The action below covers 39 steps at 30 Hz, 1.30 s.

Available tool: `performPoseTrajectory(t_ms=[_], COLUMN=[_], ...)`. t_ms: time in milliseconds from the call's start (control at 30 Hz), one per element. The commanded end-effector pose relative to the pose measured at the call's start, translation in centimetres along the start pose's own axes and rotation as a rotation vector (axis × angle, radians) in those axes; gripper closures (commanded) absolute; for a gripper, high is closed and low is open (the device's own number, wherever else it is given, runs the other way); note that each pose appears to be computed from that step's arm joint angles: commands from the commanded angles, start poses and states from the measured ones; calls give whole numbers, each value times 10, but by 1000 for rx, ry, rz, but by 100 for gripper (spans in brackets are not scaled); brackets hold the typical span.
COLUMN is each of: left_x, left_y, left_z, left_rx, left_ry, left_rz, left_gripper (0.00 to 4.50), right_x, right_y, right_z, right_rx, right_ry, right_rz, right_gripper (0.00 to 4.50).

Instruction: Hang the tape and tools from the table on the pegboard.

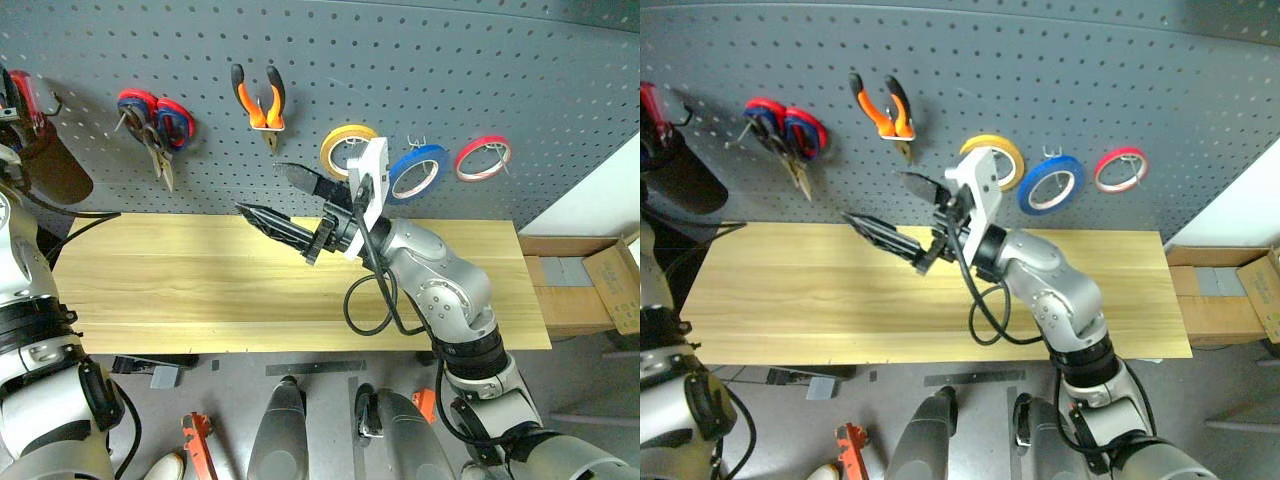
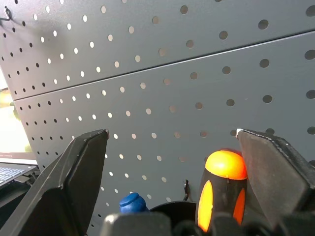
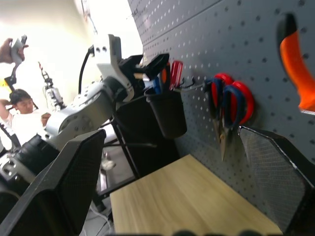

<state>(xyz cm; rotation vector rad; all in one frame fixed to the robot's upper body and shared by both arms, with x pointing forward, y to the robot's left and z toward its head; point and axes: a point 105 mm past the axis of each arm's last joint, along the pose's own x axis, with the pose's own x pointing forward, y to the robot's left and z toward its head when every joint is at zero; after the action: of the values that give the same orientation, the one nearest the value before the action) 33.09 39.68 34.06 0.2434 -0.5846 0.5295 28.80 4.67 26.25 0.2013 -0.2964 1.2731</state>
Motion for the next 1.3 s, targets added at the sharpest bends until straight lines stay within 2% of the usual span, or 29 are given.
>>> performPoseTrajectory(t_ms=[33, 500, 800, 1067, 1300], left_x=[3, -18, -27, -33, -42], left_y=[7, -2, -6, -6, -21], left_z=[18, 15, 21, 45, 74], left_rx=[24, 14, 7, 23, 55], left_ry=[-34, 64, 80, 44, -50], left_rz=[13, 11, 2, -2, -72], left_gripper=[3, 3, 3, 3, 3], right_x=[0, -10, -13, -22, -30], right_y=[10, 8, 8, 6, 5], right_z=[8, -1, 0, 8, 24], right_rx=[-34, -59, -68, -81, -85], right_ry=[-19, 50, 53, 45, 4], right_rz=[38, 55, 50, 38, 20], right_gripper=[0, 0, 0, 0, 0])
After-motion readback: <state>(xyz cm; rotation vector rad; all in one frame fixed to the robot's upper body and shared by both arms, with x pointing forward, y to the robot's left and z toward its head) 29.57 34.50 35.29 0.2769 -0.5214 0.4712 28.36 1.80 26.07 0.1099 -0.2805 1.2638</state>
